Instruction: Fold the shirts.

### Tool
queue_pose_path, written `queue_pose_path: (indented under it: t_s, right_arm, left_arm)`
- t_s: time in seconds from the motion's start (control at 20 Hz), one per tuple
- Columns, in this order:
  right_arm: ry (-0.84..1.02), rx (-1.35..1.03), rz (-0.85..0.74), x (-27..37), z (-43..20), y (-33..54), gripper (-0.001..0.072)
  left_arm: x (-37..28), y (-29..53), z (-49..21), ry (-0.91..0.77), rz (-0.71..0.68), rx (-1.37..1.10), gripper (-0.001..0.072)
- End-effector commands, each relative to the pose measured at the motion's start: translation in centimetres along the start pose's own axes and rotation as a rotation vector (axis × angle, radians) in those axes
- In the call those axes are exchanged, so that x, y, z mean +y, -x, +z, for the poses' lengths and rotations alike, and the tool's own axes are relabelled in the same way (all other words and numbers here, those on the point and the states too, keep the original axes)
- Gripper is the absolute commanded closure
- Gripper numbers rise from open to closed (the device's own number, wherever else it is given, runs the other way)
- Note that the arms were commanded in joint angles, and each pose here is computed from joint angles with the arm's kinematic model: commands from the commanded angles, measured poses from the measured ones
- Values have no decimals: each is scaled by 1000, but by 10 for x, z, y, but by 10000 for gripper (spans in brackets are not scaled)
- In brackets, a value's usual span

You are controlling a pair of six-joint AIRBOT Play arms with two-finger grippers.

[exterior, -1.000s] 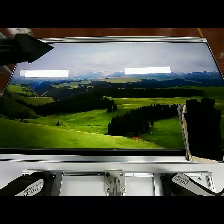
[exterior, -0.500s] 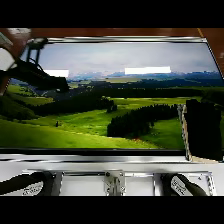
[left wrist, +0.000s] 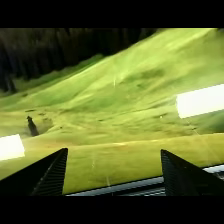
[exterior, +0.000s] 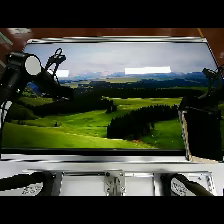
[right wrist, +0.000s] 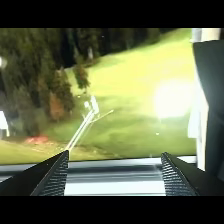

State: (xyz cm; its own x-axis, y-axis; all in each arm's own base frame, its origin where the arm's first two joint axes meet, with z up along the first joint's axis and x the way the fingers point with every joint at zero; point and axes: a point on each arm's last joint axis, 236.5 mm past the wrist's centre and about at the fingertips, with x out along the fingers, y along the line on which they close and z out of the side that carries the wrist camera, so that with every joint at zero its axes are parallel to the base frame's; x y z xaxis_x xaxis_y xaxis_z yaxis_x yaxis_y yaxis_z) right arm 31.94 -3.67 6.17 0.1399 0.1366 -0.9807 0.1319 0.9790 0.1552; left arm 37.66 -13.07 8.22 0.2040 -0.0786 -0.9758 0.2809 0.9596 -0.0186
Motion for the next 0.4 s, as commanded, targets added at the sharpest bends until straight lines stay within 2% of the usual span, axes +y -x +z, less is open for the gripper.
queue_pose_path:
  t_s: [0.0,0.35]
  right_arm:
    - [6,18,11,5,-3,-2,27]
    - [6,19,11,5,-3,-2,27]
  left_arm:
    - [1,-3,-3,1,9,14,36]
    - [1,-3,-3,-3,8,16,36]
